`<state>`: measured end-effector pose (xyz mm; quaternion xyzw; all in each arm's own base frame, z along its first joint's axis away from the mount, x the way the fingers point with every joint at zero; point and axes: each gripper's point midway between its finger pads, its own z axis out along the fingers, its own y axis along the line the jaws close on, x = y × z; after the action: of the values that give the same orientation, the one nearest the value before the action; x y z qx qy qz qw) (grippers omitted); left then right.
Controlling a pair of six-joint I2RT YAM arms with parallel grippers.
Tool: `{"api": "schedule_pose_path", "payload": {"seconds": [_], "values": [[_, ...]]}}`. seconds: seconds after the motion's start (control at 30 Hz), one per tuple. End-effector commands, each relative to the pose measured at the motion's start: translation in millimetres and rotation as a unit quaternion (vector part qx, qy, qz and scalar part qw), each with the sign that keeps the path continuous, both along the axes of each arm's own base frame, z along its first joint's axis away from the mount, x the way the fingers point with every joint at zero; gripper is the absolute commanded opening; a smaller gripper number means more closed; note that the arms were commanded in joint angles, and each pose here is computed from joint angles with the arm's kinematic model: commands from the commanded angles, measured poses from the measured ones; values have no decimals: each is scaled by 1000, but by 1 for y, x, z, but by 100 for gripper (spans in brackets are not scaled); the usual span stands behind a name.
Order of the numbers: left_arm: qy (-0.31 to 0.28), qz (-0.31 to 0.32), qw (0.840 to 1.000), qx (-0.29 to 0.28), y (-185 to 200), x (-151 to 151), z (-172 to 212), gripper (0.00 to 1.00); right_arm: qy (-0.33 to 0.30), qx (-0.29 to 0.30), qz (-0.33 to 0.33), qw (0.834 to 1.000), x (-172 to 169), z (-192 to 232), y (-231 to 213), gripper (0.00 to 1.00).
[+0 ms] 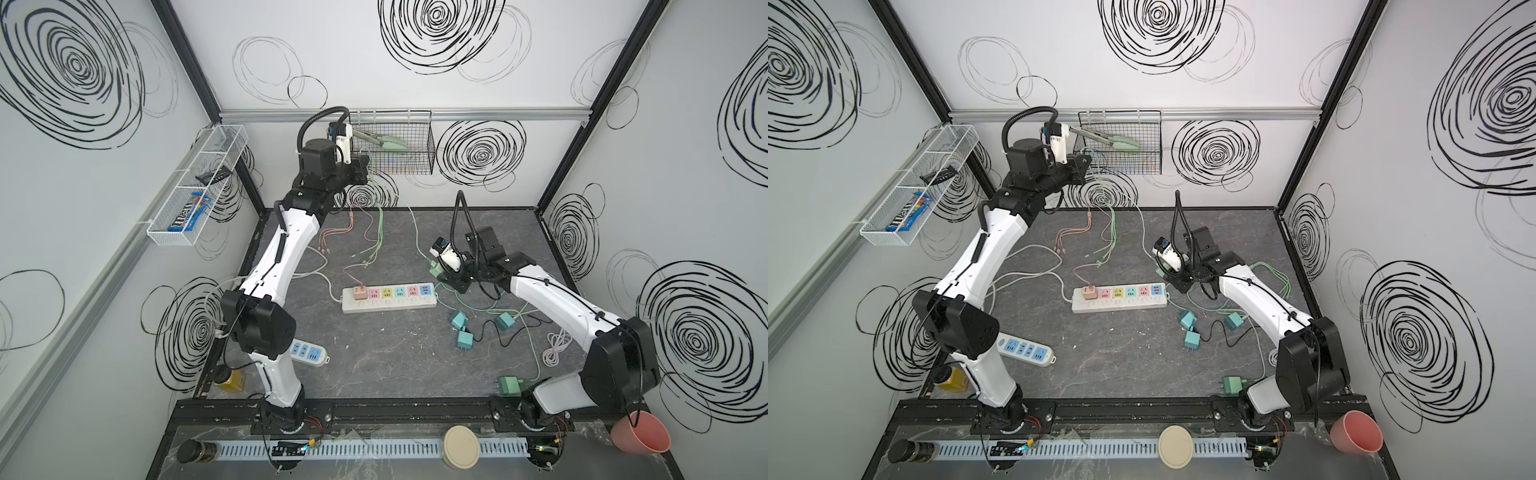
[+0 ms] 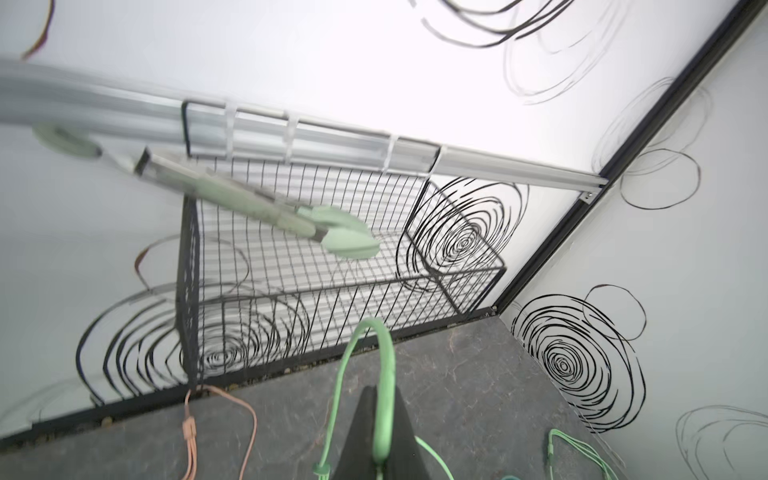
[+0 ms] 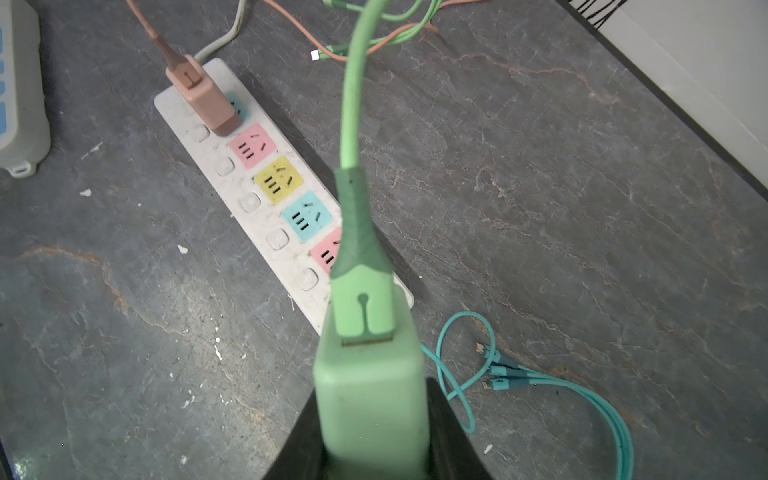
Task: Insert the plug
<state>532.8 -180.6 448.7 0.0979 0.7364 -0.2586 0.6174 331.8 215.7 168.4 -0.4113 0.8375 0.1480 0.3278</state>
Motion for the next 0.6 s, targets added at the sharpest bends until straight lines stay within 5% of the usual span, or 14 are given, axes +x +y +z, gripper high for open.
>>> {"api": "schedule_pose_path", "payload": {"seconds": [0.0, 0.23, 0.33, 0.37, 0.47, 0.57], "values": [[-99, -63, 993, 33, -31, -10, 40, 0, -16, 50, -46, 998, 13, 22, 6, 4], [-10, -14, 997, 78, -32, 17, -78, 0, 40, 175, -39, 983, -4, 29, 48, 2], [79, 22, 994, 74, -14, 24, -125, 10, 75, 204, -45, 975, -13, 18, 59, 0], [115, 32, 990, 72, -8, 23, -141, 17, 83, 209, -44, 973, -17, 13, 61, 0], [211, 43, 974, 76, 4, 6, -182, 68, 97, 224, -25, 969, -29, 4, 65, 0], [249, 40, 962, 106, 13, -27, -204, 92, 95, 225, 11, 970, -40, 1, 67, 0]]}}
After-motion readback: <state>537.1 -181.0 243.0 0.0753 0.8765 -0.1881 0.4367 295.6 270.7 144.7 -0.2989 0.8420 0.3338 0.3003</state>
